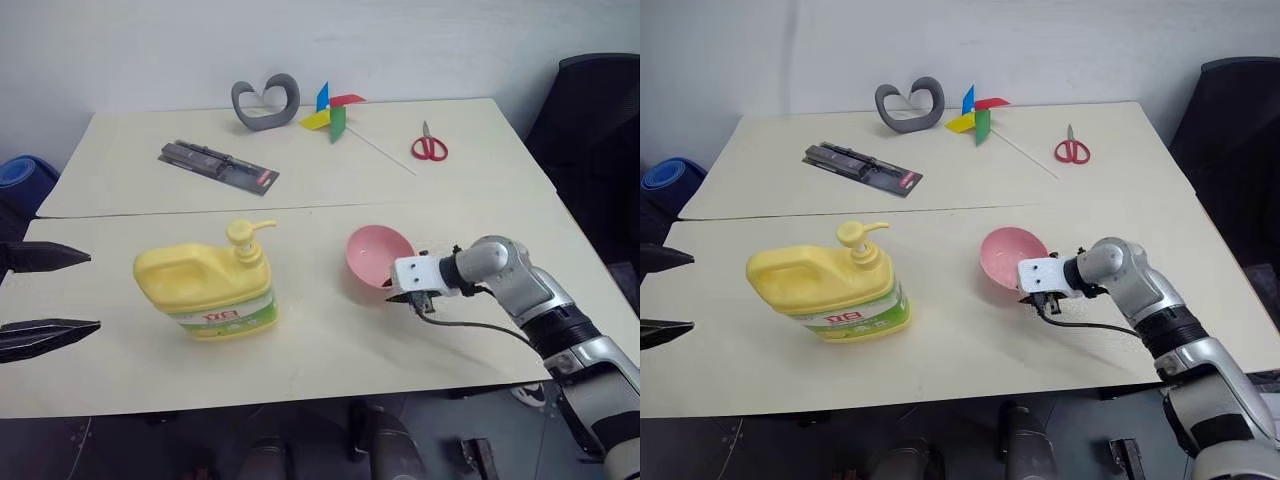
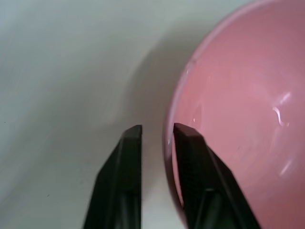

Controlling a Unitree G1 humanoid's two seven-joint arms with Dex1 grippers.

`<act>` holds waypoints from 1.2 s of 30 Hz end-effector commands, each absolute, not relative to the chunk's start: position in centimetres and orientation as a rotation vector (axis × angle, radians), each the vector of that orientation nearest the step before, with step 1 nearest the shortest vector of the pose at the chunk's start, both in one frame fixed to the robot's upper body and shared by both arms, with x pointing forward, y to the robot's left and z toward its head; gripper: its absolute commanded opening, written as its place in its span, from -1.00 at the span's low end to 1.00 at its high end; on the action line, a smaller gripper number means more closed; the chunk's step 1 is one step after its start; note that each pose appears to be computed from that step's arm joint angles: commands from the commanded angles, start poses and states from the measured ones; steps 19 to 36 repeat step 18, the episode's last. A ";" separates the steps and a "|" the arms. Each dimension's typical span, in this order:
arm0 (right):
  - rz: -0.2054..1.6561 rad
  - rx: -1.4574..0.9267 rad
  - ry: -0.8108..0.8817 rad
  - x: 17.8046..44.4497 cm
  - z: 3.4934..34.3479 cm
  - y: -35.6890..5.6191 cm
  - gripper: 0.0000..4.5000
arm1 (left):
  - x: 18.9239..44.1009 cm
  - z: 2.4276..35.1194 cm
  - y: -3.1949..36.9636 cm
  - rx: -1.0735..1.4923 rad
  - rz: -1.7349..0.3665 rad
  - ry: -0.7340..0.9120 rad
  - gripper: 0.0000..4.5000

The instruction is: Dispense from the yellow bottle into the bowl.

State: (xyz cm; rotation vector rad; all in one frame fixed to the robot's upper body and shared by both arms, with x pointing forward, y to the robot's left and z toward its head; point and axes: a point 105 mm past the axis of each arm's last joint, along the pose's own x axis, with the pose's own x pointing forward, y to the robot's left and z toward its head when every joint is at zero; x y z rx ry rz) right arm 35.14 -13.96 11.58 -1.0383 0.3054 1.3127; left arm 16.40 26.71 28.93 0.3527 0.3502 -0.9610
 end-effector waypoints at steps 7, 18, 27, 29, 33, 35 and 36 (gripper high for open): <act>1.310 -0.622 0.248 31.8 24.6 -19.9 0.98 | 15.9 29.4 29.7 0.350 -0.863 0.308 1.00; 1.075 -0.495 0.245 31.6 29.3 -26.2 1.00 | 15.1 28.9 33.4 0.260 -0.744 0.251 1.00; 1.075 -0.495 0.245 31.6 29.3 -26.2 1.00 | 15.1 28.9 33.4 0.260 -0.744 0.251 1.00; 1.075 -0.495 0.245 31.6 29.3 -26.2 1.00 | 15.1 28.9 33.4 0.260 -0.744 0.251 1.00; 1.075 -0.495 0.245 31.6 29.3 -26.2 1.00 | 15.1 28.9 33.4 0.260 -0.744 0.251 1.00; 1.075 -0.495 0.245 31.6 29.3 -26.2 1.00 | 15.1 28.9 33.4 0.260 -0.744 0.251 1.00; 1.075 -0.495 0.245 31.6 29.3 -26.2 1.00 | 15.1 28.9 33.4 0.260 -0.744 0.251 1.00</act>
